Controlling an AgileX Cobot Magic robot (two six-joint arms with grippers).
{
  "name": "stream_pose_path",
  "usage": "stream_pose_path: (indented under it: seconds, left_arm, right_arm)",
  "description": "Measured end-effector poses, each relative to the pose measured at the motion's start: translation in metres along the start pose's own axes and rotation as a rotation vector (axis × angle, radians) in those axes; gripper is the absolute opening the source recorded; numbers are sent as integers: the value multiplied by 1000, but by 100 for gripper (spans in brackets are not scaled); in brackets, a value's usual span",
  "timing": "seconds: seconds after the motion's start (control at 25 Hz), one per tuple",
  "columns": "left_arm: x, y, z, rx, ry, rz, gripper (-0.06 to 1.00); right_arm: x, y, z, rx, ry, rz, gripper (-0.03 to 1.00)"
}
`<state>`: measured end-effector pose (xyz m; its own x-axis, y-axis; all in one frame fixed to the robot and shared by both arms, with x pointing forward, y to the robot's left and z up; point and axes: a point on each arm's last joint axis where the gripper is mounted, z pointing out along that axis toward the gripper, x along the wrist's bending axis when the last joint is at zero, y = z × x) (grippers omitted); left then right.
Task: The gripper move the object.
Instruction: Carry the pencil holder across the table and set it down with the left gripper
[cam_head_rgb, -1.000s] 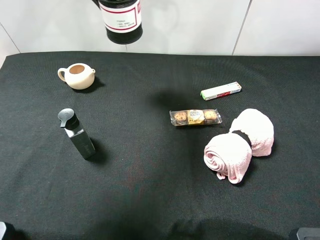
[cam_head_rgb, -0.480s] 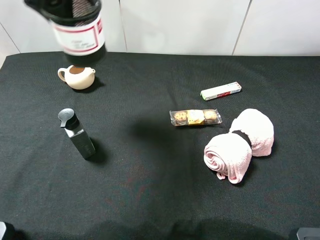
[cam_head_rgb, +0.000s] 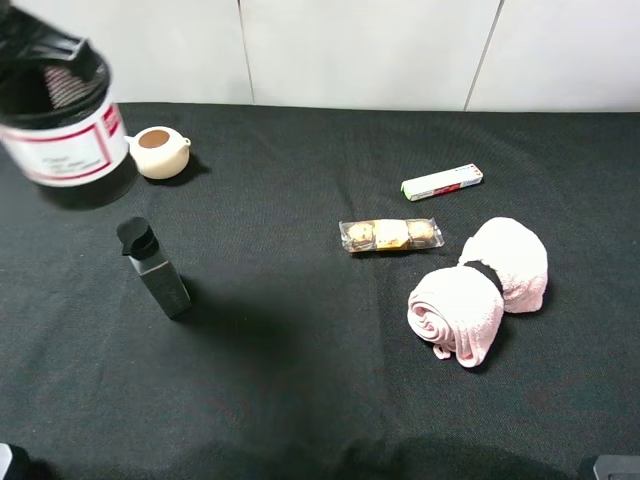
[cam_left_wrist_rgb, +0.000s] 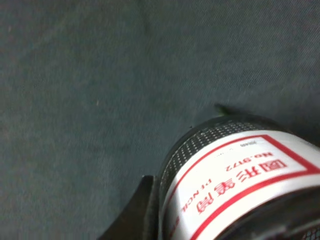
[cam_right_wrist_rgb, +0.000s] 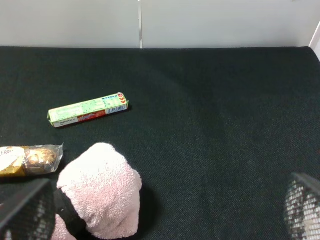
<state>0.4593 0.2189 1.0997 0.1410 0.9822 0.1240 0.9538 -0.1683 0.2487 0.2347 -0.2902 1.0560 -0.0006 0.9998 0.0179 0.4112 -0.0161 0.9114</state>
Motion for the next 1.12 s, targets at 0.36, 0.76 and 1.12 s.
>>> stream_pose_path:
  seconds: [0.36, 0.76, 1.12]
  left_arm:
    - [13, -50, 2, 6, 4, -38, 17]
    - [25, -84, 3, -24, 26, -85, 17]
    - [28, -85, 5, -28, 64, -112, 17]
  right_arm:
    - [0, 0, 0, 0, 0, 0, 69]
    - [0, 0, 0, 0, 0, 0, 69]
    - [0, 0, 0, 0, 0, 0, 69]
